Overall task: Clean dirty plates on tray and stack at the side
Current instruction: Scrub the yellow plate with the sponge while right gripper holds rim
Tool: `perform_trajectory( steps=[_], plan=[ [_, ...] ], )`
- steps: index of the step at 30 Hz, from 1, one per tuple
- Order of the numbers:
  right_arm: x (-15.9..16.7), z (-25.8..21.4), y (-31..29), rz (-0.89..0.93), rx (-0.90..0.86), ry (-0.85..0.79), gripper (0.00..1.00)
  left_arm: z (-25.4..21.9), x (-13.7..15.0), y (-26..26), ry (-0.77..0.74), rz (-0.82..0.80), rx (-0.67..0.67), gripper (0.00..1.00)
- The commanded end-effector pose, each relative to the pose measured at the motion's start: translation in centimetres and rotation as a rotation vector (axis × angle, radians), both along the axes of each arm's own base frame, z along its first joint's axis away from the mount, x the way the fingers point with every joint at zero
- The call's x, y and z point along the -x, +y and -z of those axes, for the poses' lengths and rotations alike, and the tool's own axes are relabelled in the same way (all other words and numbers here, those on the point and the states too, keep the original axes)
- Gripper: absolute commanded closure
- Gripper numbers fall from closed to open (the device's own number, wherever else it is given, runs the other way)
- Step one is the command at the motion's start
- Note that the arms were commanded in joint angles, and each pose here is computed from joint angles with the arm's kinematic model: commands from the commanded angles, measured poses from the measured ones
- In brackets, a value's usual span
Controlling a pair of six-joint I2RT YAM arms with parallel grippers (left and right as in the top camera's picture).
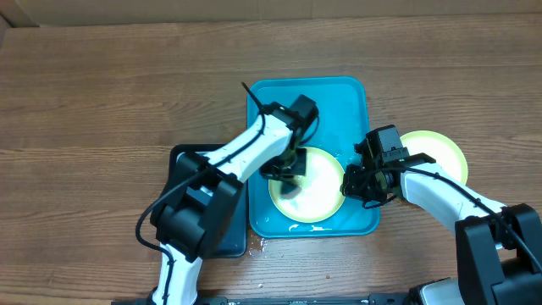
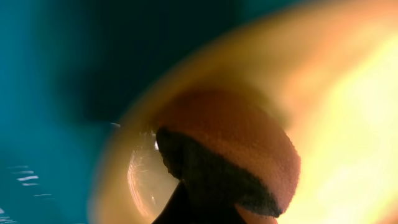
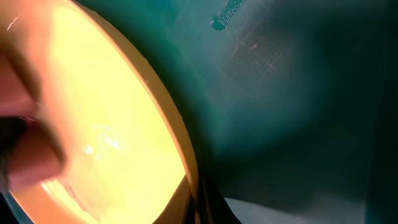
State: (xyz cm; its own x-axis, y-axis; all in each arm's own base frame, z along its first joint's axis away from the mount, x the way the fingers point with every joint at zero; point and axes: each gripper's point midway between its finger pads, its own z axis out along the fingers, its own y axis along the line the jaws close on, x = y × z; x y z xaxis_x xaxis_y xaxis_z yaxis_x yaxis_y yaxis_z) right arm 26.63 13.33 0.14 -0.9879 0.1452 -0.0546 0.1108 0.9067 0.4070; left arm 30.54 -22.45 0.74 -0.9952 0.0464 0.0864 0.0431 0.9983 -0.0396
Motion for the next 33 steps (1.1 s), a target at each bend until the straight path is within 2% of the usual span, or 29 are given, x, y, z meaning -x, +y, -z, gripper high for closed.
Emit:
perform_trajectory(
  steps=[1,3,5,9,10,12,15,18,22,28,33],
  plan=[
    [1.0,1.5,-0.7,0.004,0.051,0.049,0.96,0.3,-2.9,5.0,-0.103,-0.015,-0.189,0.96],
    [1.0,1.5,-0.7,0.004,0.051,0.049,0.96,0.4,-2.9,3.8,-0.087,0.006,-0.111,0.96],
    [1.0,1.5,-0.7,0.004,0.051,0.049,0.96,0.6,-2.6,1.4,-0.052,0.034,0.021,0.96],
    [1.0,1.5,-0.7,0.004,0.052,0.049,0.96,-0.5,-0.5,-5.7,0.050,0.137,0.398,0.96],
    [1.0,1.5,-0.7,0.004,0.052,0.049,0.96,-0.8,0.0,-6.8,0.067,0.160,0.453,0.96],
    [1.0,1.5,-0.7,0.004,0.052,0.049,0.96,-0.7,1.3,-8.5,0.109,0.197,0.513,0.96],
    [1.0,1.5,-0.7,0.004,0.051,0.049,0.96,-0.2,2.8,-9.1,0.148,0.231,0.504,0.96],
    [1.1,1.5,-0.7,0.005,0.051,0.051,0.96,0.2,4.5,-8.5,0.205,0.251,0.460,0.96],
    [1.2,1.5,-0.7,0.004,0.050,0.058,0.96,1.3,4.9,-4.9,0.217,0.224,0.256,0.96],
    [1.2,1.5,-0.7,0.004,0.050,0.058,0.96,1.9,2.7,3.7,0.096,0.107,-0.233,0.96],
    [1.2,1.5,-0.7,0.004,0.050,0.058,0.96,1.0,0.2,7.6,-0.024,0.076,-0.433,0.96]
  ],
)
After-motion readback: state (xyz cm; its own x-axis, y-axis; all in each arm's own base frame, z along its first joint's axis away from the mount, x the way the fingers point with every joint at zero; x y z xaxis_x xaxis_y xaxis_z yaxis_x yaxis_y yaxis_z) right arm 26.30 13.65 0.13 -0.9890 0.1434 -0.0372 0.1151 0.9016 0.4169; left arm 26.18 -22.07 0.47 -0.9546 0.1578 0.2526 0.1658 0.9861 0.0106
